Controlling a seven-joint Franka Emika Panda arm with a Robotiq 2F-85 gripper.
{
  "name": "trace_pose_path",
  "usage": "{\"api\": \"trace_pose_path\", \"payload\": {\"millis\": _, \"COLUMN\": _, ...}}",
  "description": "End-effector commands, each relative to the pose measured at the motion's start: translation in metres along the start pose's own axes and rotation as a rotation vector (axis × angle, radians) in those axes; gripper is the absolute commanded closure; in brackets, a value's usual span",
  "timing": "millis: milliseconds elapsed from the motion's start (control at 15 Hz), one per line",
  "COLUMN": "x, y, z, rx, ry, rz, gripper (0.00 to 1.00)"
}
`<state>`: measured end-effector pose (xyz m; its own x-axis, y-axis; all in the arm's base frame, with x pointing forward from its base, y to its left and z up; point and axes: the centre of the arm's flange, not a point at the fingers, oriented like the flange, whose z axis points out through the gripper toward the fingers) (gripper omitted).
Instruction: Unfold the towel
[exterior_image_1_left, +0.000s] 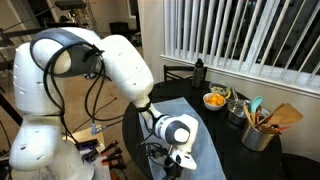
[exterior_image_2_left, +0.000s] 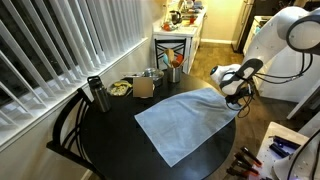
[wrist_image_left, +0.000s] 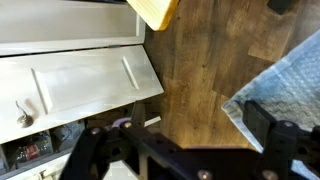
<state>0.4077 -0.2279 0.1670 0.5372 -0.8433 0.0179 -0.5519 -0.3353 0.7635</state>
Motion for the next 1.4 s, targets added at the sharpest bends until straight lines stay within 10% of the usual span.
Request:
{"api": "trace_pose_path", "payload": {"millis": 0, "x": 0.001, "y": 0.01, "z": -0.013, "rx": 0.091, "ry": 0.039, "rz": 0.038, "gripper": 0.0}}
{"api": "trace_pose_path", "payload": {"millis": 1333, "x": 0.004, "y": 0.0, "z": 0.022, "rx": 0.088, "ry": -0.087, "rz": 0.041, "gripper": 0.0}}
